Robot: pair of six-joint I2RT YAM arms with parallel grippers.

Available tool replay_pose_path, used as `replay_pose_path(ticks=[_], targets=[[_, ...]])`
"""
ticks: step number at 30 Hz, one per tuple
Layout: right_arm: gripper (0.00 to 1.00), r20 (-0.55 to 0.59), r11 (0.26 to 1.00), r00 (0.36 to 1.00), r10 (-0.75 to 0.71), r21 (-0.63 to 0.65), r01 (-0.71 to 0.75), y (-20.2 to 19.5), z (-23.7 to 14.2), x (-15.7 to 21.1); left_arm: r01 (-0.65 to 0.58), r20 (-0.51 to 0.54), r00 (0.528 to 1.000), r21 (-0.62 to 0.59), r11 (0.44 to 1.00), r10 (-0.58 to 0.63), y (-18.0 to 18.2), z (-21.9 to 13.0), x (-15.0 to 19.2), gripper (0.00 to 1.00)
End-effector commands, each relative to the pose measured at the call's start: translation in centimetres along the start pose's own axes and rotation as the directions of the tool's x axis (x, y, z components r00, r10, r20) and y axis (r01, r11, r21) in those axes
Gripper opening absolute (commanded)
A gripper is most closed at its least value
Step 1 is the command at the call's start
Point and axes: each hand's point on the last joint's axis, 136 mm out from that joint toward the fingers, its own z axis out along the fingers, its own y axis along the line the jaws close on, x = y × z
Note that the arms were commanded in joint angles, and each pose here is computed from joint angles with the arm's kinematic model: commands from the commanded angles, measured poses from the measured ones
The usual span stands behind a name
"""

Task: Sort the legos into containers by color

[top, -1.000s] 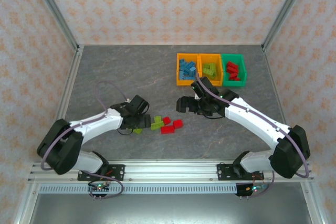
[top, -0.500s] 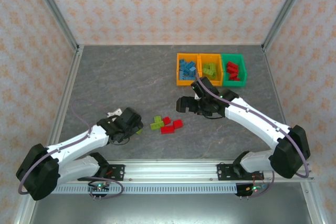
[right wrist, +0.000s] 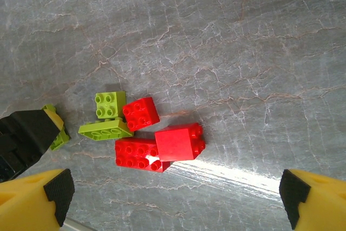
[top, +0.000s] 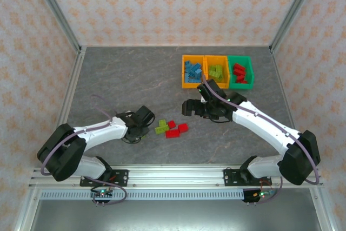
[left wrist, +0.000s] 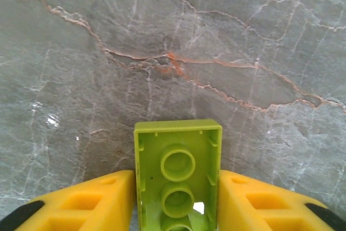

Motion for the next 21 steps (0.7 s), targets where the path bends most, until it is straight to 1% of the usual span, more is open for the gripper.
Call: replay_pose_path(ticks=[1, 4, 5, 6, 8, 9, 10, 12, 14, 16, 20, 21], targets=[[0.99, 0.021, 1.0, 1.0, 0.005, 0.004, -0.005, 0.0, -0.6, 0.0, 0.013, -0.005, 1.0, -0.037, 0.999, -0.013, 1.2, 0.3, 0.5, 0.38], [0.99, 0.016, 1.0, 1.0, -0.007, -0.03, 0.007, 0.7, -0.8, 0.1, -0.013, -0.005, 1.0, -0.013, 1.0, 0.013, 0.8, -0.1, 0.3, 0.34], [0.99, 0.015, 0.999, 1.0, -0.012, -0.051, 0.013, 1.1, -0.9, 0.1, -0.038, -0.003, 0.999, 0.013, 0.999, 0.038, 0.2, -0.4, 0.3, 0.34], [0.99, 0.009, 0.997, 1.0, -0.021, -0.079, 0.021, 1.6, -1.0, 0.2, -0.089, -0.001, 0.996, 0.062, 0.994, 0.09, -1.0, -0.9, 0.1, 0.32], [0.99, -0.002, 0.987, 1.0, -0.031, -0.155, 0.031, 2.9, -1.3, 0.5, -0.18, 0.024, 0.984, 0.15, 0.972, 0.178, -3.6, -2.8, -0.3, 0.31], [0.99, -0.006, 0.98, 0.999, -0.036, -0.198, 0.034, 3.7, -1.5, 0.6, -0.232, 0.055, 0.973, 0.195, 0.953, 0.226, -5.1, -4.2, -0.6, 0.3], [0.99, 0.002, 0.972, 0.999, -0.035, -0.233, 0.034, 4.4, -1.9, 0.5, -0.279, 0.092, 0.96, 0.236, 0.931, 0.265, -6.8, -5.8, -0.9, 0.3], [0.99, 0.048, 0.965, 0.999, -0.021, -0.26, 0.033, 4.9, -2.8, -0.3, -0.356, 0.157, 0.933, 0.301, 0.884, 0.323, -10.0, -8.7, -1.3, 0.3], [0.99, 0.124, 0.969, 0.992, -0.001, -0.244, 0.031, 4.6, -4.0, -1.4, -0.415, 0.201, 0.909, 0.348, 0.841, 0.366, -13.1, -11.0, -1.5, 0.3], [0.99, 0.223, 0.982, 0.974, 0.033, -0.189, 0.01, 3.3, -5.6, -2.7, -0.473, 0.243, 0.88, 0.377, 0.796, 0.408, -16.6, -12.7, -1.7, 0.3], [0.99, 0.414, 0.994, 0.904, 0.107, -0.015, -0.111, -1.6, -8.8, -4.1, -0.573, 0.325, 0.818, 0.387, 0.722, 0.474, -23.3, -14.0, -2.0, 0.31], [0.99, 0.455, 0.99, 0.882, 0.122, 0.008, -0.141, -2.7, -9.7, -4.1, -0.593, 0.353, 0.802, 0.383, 0.708, 0.481, -25.2, -14.2, -2.3, 0.32]])
